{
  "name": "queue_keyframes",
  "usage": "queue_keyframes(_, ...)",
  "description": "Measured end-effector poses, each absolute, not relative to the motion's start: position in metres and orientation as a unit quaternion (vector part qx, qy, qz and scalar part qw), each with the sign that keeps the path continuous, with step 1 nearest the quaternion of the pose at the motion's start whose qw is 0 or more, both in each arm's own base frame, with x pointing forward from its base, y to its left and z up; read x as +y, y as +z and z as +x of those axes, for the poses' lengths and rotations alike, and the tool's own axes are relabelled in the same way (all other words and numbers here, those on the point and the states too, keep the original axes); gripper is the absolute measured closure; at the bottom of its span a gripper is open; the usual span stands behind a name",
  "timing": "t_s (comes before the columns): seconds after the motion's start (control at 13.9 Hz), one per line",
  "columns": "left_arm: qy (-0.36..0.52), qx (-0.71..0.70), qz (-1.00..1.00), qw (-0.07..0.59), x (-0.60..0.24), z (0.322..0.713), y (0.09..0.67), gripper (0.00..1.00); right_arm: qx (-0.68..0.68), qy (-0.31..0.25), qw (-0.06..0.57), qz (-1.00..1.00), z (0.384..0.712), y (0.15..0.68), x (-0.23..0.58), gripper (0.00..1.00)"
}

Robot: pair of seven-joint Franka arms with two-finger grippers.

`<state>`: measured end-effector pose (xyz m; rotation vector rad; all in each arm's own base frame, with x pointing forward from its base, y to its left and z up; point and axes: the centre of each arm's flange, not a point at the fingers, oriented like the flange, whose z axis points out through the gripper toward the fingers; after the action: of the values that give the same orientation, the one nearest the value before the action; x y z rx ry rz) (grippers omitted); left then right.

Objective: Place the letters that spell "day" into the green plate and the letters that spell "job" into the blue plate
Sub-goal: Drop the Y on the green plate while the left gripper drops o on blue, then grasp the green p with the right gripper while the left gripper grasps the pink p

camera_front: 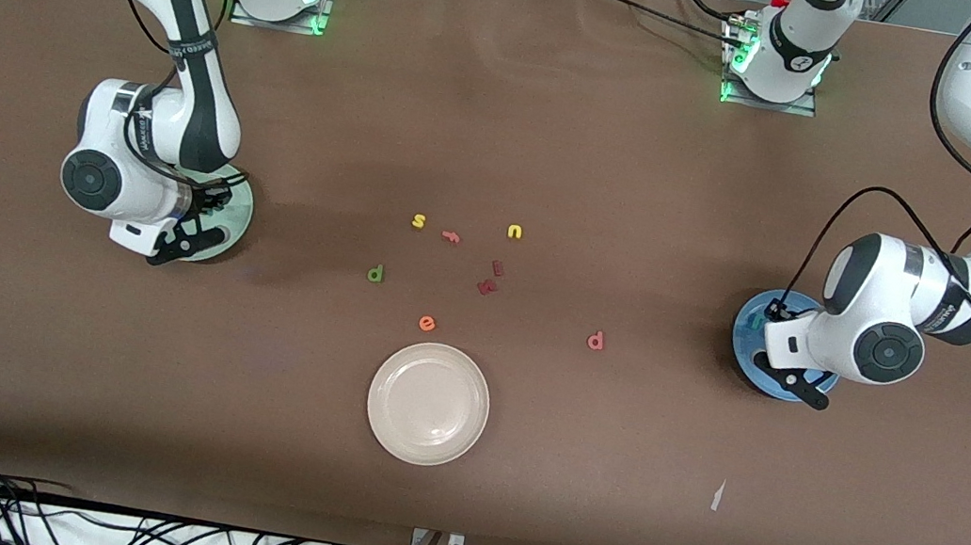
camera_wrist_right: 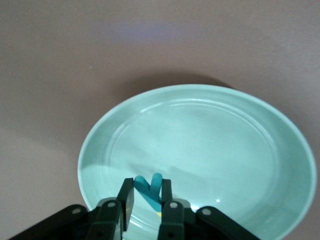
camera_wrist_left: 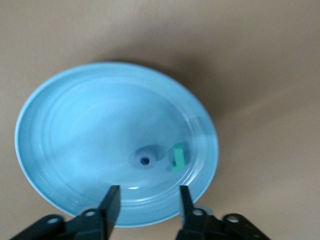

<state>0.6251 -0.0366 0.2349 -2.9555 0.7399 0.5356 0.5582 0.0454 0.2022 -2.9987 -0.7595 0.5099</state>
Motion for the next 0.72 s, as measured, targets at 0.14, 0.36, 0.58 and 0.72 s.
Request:
queue_keyframes(0.14,0.156,0.203,-0.967,-0.006,-0.05,0.633,0.246,0.19,-0.237,0.158,0.013,-0.959,0.56,0.205,0.051,0.49)
queue_keyframes(0.36,0.142,0.104,-0.984,-0.031,-0.103,0.64,0.257,0.0,-0.238,0.151,0.026,-0.959,0.573,0.226,0.068,0.19)
queue_keyframes(0.58,0.13,0.027,-0.991,-0.016,-0.194,0.642,0.24,0.0,-0.193,0.132,0.043,-0.971,0.588,0.253,0.113,0.08)
queue_keyframes(0.72,0.107,-0.02,-0.994,-0.017,-0.237,0.645,0.224,0.0,-0.148,0.123,0.036,-0.981,0.589,0.261,0.161,0.08)
